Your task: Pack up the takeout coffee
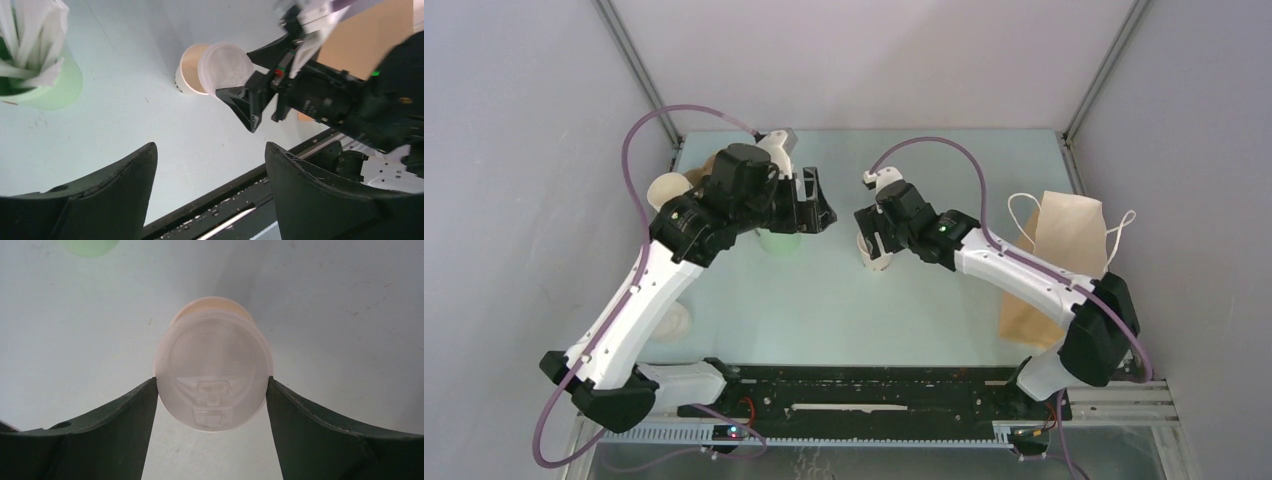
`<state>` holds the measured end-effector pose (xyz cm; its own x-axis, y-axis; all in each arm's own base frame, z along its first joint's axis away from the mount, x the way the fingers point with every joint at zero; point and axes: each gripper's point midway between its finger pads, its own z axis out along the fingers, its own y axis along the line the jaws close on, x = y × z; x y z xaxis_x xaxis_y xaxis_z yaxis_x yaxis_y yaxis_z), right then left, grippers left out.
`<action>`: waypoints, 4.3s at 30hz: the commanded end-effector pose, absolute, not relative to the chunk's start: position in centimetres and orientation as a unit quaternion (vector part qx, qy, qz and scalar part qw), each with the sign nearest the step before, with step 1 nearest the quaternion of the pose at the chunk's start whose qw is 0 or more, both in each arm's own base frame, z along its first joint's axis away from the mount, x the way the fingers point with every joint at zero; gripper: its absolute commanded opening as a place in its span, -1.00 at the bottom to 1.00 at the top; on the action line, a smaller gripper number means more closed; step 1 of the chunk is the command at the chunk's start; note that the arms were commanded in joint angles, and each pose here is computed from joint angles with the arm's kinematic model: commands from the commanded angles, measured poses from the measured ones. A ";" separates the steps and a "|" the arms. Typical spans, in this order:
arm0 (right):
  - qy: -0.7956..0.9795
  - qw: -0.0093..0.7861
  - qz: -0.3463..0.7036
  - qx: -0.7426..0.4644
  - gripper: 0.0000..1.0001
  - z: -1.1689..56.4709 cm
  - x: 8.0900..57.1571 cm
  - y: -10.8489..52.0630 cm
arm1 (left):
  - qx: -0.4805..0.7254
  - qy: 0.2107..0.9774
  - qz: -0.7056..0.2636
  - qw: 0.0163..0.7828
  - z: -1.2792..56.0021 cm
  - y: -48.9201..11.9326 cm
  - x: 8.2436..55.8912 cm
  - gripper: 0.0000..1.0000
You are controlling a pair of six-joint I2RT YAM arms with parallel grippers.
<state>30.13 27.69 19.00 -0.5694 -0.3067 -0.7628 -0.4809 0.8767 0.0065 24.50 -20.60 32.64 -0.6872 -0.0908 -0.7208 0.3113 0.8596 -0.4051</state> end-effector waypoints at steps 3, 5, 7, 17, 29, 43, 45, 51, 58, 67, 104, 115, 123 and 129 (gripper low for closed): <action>0.855 0.451 0.082 -0.243 0.70 19.1 33.1 28.8 | 0.103 0.862 -0.234 0.437 35.8 -19.1 24.8 0.67; 0.855 0.448 0.081 -0.246 0.71 18.7 33.2 29.1 | 0.094 0.864 -0.220 0.443 35.5 -18.4 25.0 0.68; 0.856 0.444 0.088 -0.249 0.72 18.4 33.1 29.3 | 0.089 0.864 -0.216 0.447 35.6 -17.8 25.0 0.68; 0.864 0.425 0.096 -0.252 0.74 16.9 32.8 29.9 | 0.090 0.863 -0.204 0.454 35.6 -17.1 25.1 0.70; 0.871 0.413 0.083 -0.252 0.78 15.8 32.8 29.6 | 0.092 0.864 -0.205 0.451 35.5 -17.3 25.1 0.70; 0.866 0.433 0.079 -0.236 0.76 17.1 33.2 28.7 | 0.094 0.866 -0.201 0.448 35.3 -17.5 25.7 0.71; 0.866 0.438 0.078 -0.228 0.73 17.5 33.3 28.4 | 0.093 0.867 -0.200 0.446 35.2 -17.6 25.8 0.71; 0.852 0.428 0.117 -0.277 0.76 19.3 30.0 29.5 | 0.075 0.871 -0.207 0.440 34.8 -17.5 25.5 0.72; 0.878 0.363 0.196 -0.241 0.81 19.0 24.7 29.7 | 0.014 0.880 -0.231 0.414 31.9 -16.9 23.7 0.77; 0.884 0.366 0.223 -0.188 0.79 20.4 21.5 25.6 | 0.018 0.955 -0.250 0.162 17.6 -21.7 19.6 0.33; 0.884 0.373 0.252 -0.130 0.78 20.7 17.6 19.5 | -0.013 0.984 -0.116 0.133 4.1 -20.3 21.4 -0.19; 0.882 0.367 0.263 -0.136 0.78 20.8 17.5 20.1 | -0.020 0.984 -0.152 0.090 1.9 -21.7 21.4 -0.73; 0.869 0.367 0.306 -0.125 0.85 23.5 17.6 20.6 | 0.016 0.953 -0.255 0.161 8.9 -24.1 22.6 -1.00; 0.812 0.381 0.433 -0.090 0.93 32.4 18.0 21.8 | 0.059 0.812 -0.493 0.306 25.0 -28.3 22.7 -1.00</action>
